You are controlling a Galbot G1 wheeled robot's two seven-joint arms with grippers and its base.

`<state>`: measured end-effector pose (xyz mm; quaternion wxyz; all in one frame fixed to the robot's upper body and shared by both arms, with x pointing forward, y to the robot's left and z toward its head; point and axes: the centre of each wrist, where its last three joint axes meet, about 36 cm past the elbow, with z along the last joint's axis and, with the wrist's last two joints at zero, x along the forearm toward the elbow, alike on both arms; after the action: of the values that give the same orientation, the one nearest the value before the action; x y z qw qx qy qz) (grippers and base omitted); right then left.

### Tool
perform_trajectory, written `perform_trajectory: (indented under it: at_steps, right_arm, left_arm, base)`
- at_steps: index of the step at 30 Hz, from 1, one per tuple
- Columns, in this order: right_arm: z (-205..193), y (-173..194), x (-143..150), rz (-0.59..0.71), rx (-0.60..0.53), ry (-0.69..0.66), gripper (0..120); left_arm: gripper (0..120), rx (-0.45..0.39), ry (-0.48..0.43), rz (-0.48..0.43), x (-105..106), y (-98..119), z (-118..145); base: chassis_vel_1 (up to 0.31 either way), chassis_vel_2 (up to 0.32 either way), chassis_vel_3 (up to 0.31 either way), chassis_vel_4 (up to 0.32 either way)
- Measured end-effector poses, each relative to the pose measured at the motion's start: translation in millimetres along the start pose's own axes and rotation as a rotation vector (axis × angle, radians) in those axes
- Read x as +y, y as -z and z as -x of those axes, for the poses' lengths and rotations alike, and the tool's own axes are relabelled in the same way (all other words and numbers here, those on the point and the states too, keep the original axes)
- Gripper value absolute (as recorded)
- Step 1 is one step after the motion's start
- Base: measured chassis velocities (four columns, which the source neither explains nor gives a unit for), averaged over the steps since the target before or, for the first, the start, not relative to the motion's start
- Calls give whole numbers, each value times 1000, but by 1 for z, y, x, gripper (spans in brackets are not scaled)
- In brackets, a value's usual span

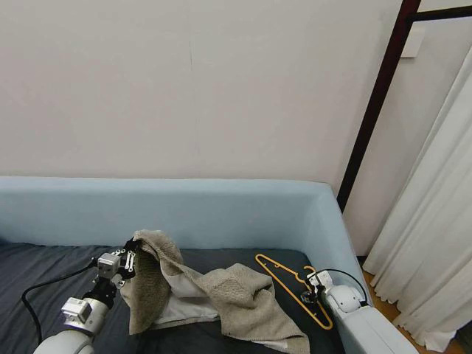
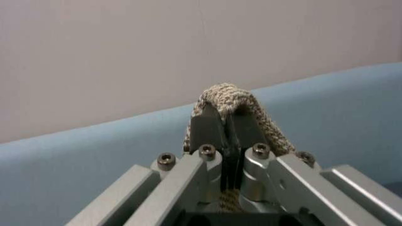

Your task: Pick up the clothes from the sofa and hang them on the clothes hanger.

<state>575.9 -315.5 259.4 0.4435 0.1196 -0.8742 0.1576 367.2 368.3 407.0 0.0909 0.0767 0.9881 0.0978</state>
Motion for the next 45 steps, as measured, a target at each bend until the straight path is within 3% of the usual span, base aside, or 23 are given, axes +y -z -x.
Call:
perform_trajectory:
  at_steps: [14, 22, 27, 28, 31, 32, 37, 41, 45]
  right_arm:
    - [-4, 0, 0, -3, 3, 6, 6]
    - [-17, 5, -9, -33, -114, -37, 5]
    - [-62, 29, 1, -115, -478, -100, 5]
    - [-62, 29, 1, -115, -478, -100, 5]
    - [-99, 25, 27, -264, -710, -124, 5]
    - [-99, 25, 27, -264, -710, -124, 5]
    - [-140, -1, 65, -499, -939, -82, 5]
    - [-156, -19, 89, -562, -1016, -92, 5]
    - [-168, -35, 119, -627, -1094, -185, 5]
  left_arm:
    - [0, 4, -1, -6, 4, -4, 5]
    - [0, 5, -2, -11, 3, -6, 7]
    - [0, -2, -8, -22, 3, -2, 8]
    - [0, -2, -8, -22, 3, -2, 8]
    - [0, -8, -14, -36, 2, 4, 10]
    - [0, -8, -14, -36, 2, 4, 10]
    - [0, -19, -17, -55, 0, 14, 12]
    - [0, -24, -15, -71, 0, 22, 13]
    - [0, -28, -20, -83, -2, 29, 12]
  base:
    - [0, 0, 0, 0]
    - [0, 0, 0, 0]
    - [0, 0, 0, 0]
    - [0, 0, 0, 0]
    - [0, 0, 0, 0]
    - [0, 0, 0, 0]
    - [0, 0, 0, 0]
    - [0, 0, 0, 0]
    - [0, 0, 0, 0]
